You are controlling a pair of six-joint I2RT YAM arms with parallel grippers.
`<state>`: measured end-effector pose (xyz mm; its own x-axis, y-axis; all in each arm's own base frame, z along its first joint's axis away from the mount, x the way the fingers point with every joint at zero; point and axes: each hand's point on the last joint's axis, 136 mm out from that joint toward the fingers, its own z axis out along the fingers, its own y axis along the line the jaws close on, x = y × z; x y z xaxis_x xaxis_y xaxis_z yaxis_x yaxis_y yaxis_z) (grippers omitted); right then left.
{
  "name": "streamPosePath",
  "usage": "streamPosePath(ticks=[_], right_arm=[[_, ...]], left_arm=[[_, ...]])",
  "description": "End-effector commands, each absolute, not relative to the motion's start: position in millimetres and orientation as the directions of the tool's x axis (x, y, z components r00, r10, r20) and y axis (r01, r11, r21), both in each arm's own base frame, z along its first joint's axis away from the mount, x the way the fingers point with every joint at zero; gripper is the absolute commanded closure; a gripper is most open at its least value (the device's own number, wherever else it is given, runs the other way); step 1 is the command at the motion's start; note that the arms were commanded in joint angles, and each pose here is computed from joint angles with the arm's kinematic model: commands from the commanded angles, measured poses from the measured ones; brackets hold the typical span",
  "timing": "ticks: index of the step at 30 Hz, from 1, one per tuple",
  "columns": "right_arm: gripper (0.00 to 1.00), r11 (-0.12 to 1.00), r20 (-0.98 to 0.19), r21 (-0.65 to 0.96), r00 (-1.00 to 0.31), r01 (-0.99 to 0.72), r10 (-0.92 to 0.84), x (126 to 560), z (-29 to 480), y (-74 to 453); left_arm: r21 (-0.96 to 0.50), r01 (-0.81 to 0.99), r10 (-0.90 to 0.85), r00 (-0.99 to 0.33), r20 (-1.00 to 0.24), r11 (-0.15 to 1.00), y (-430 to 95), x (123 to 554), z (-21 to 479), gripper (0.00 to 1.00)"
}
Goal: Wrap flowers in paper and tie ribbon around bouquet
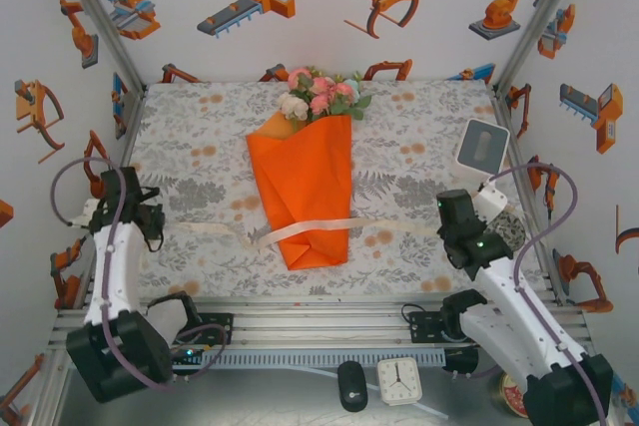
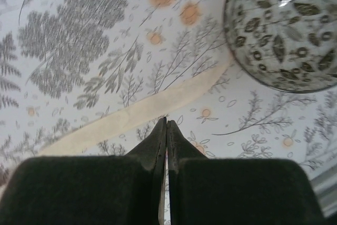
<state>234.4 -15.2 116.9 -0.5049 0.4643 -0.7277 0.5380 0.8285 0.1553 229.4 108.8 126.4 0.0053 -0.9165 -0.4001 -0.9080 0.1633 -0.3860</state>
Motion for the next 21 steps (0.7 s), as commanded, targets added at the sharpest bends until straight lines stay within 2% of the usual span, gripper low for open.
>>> streamPosePath(ticks=[1, 2, 3, 4, 8, 11, 13, 15, 21], right_arm=[[0.75, 0.919, -0.698, 0.342, -0.602, 0.197, 0.389, 266, 120, 55], [0.62, 0.908, -0.673, 0.405, -0.636, 0.111, 0.378, 271, 120, 78], [0.54, 0.892, -0.639, 0.438, -0.661, 0.107, 0.393, 275, 118, 87], [0.51, 0.880, -0.587, 0.446, -0.689, 0.162, 0.424, 278, 112, 90], [0.52, 0.822, -0.367, 0.388, -0.748, 0.417, 0.553, 286, 83, 103], [0.52, 0.744, -0.245, 0.361, -0.712, 0.562, 0.658, 288, 67, 118], [0.50, 0.738, -0.212, 0.342, -0.717, 0.582, 0.664, 293, 63, 127], [0.49, 0.735, -0.207, 0.310, -0.711, 0.604, 0.672, 295, 59, 130], [0.37, 0.712, -0.145, 0.266, -0.703, 0.650, 0.696, 287, 35, 132]], left_arm=[[-0.350, -0.905, -0.923, -0.103, -0.371, 0.242, 102, 230, 119, 1.00], [-0.353, -0.900, -0.926, -0.121, -0.359, 0.254, 100, 234, 118, 1.00], [-0.366, -0.891, -0.926, -0.136, -0.352, 0.270, 98, 240, 117, 1.00], [-0.363, -0.891, -0.928, -0.145, -0.342, 0.273, 97, 243, 115, 1.00], [-0.355, -0.882, -0.905, -0.160, -0.394, 0.310, 107, 253, 122, 1.00], [-0.333, -0.832, -0.846, -0.266, -0.463, 0.444, 111, 271, 137, 1.00], [-0.299, -0.803, -0.804, -0.333, -0.493, 0.516, 113, 279, 143, 1.00], [-0.282, -0.795, -0.786, -0.349, -0.511, 0.537, 116, 283, 147, 1.00], [-0.279, -0.805, -0.796, -0.345, -0.497, 0.523, 118, 286, 142, 1.00]])
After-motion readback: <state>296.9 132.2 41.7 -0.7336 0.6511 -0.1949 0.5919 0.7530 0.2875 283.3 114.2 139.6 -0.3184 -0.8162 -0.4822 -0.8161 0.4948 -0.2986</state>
